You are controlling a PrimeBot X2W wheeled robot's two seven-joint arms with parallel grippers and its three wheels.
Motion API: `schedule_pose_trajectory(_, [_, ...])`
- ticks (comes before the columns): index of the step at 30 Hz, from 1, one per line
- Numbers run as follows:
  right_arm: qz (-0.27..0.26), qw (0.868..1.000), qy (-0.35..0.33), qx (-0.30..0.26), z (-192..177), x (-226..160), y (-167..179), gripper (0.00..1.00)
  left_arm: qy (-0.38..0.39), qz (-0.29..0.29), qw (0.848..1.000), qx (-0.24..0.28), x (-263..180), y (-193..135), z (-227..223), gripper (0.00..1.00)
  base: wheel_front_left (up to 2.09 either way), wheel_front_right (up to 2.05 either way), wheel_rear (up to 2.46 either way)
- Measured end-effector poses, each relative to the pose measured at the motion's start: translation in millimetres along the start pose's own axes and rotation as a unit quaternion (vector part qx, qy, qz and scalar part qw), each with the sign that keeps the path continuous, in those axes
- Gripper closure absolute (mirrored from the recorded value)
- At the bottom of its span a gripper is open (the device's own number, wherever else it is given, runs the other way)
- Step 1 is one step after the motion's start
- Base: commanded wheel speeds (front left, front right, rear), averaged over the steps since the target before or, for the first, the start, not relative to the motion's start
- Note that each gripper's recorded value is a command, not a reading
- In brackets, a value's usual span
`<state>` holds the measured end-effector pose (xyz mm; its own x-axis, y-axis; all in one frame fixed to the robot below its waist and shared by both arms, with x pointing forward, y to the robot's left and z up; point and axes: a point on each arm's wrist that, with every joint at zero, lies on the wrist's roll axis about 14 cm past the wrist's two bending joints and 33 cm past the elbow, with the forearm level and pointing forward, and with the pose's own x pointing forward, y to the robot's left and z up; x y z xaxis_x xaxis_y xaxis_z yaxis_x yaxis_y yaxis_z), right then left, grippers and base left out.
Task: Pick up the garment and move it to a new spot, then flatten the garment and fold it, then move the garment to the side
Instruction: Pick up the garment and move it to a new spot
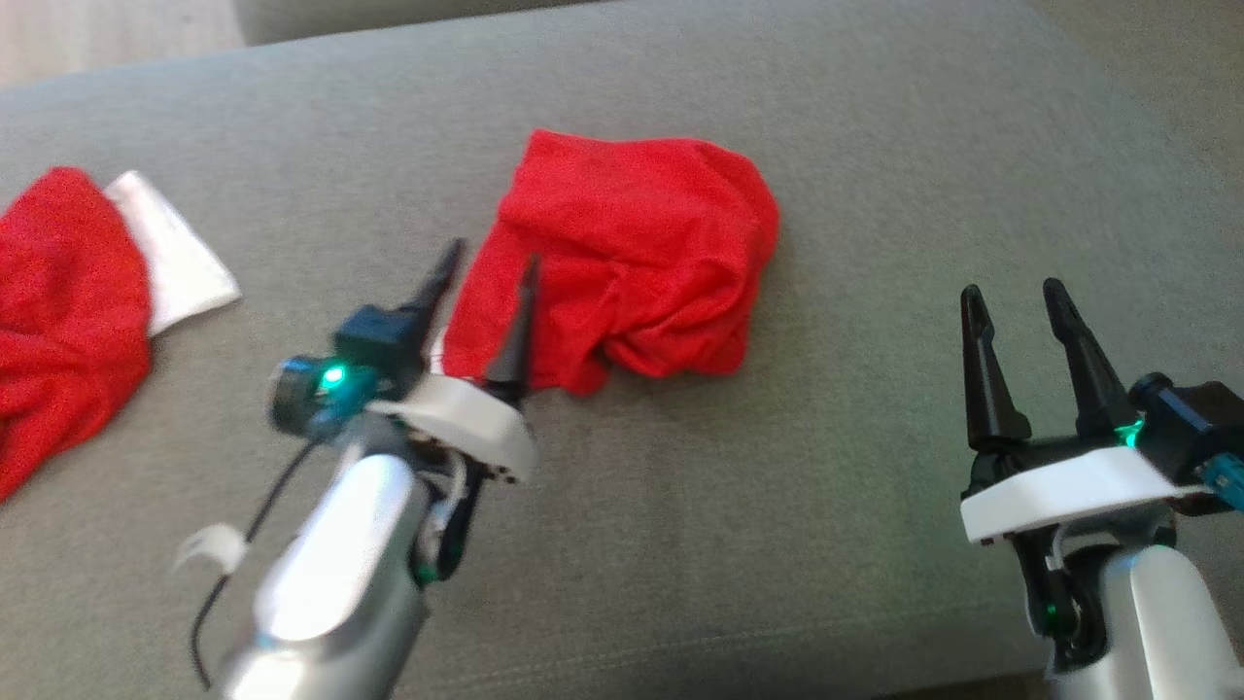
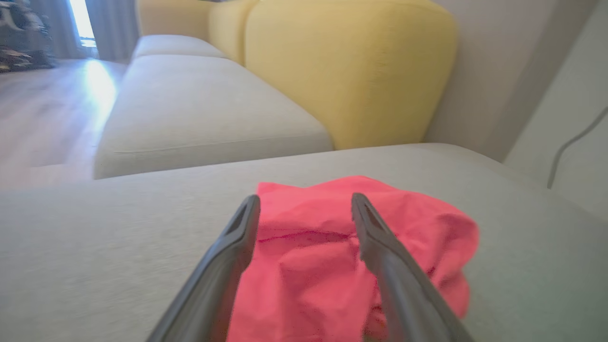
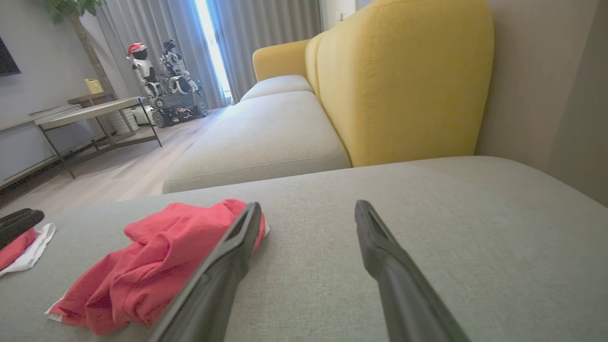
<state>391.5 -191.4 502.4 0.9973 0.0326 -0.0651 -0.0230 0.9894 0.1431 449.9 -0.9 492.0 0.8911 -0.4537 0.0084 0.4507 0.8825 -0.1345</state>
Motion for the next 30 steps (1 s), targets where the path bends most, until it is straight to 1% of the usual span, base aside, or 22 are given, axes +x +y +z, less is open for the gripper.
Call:
schedule_pose_trajectory(3, [0.018,1.000,-0.001,0.001,2,1,12,0.00,-0.021,0.057,0.998,0.011,-16,34,16,0.00,0.00,0.00,0.00])
schedule_pose_trajectory(7, [0.036,0.999,0.002,-0.002,3,0,25,0.00,-0.046,0.122,0.991,0.020,-46,73,35,0.00,0.00,0.00,0.00])
schedule_pose_trajectory(11, [0.052,0.999,-0.001,-0.006,7,-1,35,0.00,-0.045,0.169,0.984,0.028,-79,99,35,0.00,0.00,0.00,0.00])
schedule_pose_trajectory(16, [0.059,0.998,0.002,-0.008,7,-7,40,0.00,-0.042,0.186,0.981,0.031,-102,104,32,0.00,0.00,0.00,0.00])
schedule_pose_trajectory(19, [0.061,0.998,0.009,-0.009,3,-16,41,0.00,-0.045,0.190,0.980,0.031,-117,101,33,0.00,0.00,0.00,0.00])
schedule_pose_trajectory(24, [0.064,0.998,0.000,-0.014,10,-22,41,0.00,-0.044,0.190,0.980,0.034,-130,97,33,0.00,0.00,0.00,0.00])
schedule_pose_trajectory(30, [0.059,0.998,0.015,-0.014,0,-36,38,0.00,-0.040,0.190,0.980,0.038,-142,94,30,0.00,0.00,0.00,0.00])
